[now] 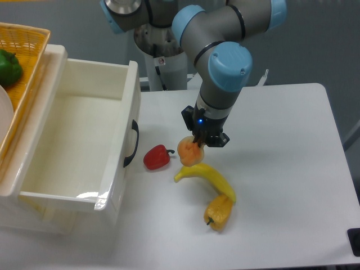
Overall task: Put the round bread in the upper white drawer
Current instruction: 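Close the gripper on the round bread bun beside the banana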
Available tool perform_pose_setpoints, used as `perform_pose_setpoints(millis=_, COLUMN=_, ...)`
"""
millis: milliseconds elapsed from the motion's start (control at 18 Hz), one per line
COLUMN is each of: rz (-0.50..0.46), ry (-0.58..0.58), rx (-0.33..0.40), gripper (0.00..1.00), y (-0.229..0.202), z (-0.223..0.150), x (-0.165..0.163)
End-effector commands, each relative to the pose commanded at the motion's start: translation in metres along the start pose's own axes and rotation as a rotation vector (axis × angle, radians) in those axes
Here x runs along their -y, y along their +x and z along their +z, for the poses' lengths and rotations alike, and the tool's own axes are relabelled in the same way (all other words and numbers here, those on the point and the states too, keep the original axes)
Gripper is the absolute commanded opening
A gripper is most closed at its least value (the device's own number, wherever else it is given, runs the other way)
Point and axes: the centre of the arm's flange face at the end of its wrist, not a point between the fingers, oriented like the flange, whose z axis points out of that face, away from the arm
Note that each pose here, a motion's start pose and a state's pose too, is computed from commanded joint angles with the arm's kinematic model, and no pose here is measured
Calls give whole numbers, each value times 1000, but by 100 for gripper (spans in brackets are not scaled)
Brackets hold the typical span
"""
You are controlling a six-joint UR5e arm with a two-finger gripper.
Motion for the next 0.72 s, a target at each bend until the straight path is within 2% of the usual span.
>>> perform_pose_setpoints(millis=722, rz=-46, ry=30, rx=1, gripper=13, y=-5, z=-6, x=-10)
